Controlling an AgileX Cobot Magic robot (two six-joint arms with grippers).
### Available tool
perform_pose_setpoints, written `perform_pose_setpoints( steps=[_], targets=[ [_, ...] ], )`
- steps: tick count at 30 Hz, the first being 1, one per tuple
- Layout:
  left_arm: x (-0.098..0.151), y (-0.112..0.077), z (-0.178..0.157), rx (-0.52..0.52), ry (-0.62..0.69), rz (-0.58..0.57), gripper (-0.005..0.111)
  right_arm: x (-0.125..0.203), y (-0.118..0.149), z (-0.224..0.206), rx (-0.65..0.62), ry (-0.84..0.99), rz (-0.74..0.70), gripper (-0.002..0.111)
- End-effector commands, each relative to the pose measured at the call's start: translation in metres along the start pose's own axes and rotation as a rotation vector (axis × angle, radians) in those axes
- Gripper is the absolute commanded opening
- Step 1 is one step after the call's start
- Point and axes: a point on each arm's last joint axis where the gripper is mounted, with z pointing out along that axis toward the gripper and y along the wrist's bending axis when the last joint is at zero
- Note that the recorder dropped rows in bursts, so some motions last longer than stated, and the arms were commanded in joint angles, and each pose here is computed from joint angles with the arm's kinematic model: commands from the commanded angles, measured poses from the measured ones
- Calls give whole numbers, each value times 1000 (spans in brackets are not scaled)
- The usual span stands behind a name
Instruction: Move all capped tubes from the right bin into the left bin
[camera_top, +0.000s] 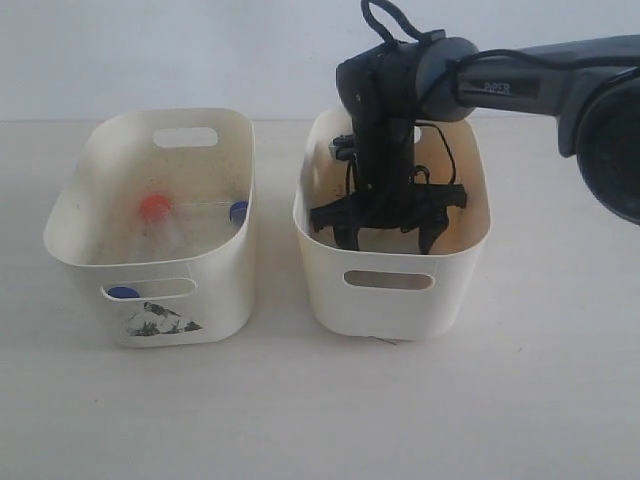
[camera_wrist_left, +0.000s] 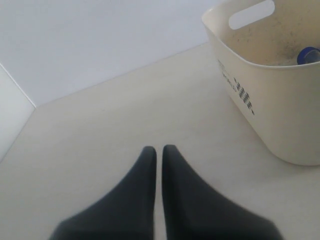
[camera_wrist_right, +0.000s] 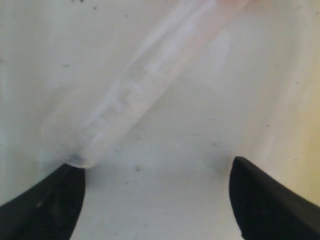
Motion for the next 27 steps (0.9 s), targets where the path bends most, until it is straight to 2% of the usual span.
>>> perform_pose_setpoints(
  steps=[1, 12, 13, 16, 23, 27],
  targets=[
    [-2, 0, 0, 5, -10, -11, 4, 5, 0, 28, 32, 70, 16, 64],
    [-2, 0, 0, 5, -10, -11, 4, 2, 2, 29, 9, 39, 10, 62],
    [-2, 0, 0, 5, -10, -11, 4, 3, 2, 28, 14, 50, 8, 63],
    [-2, 0, 0, 5, -10, -11, 4, 7, -1, 22, 34, 88, 7, 81],
    [-2, 0, 0, 5, -10, -11, 4, 6, -4, -11, -6, 15, -5, 81],
    [-2, 0, 0, 5, -10, -11, 4, 3, 2, -24, -101, -47, 29, 81]
  ],
)
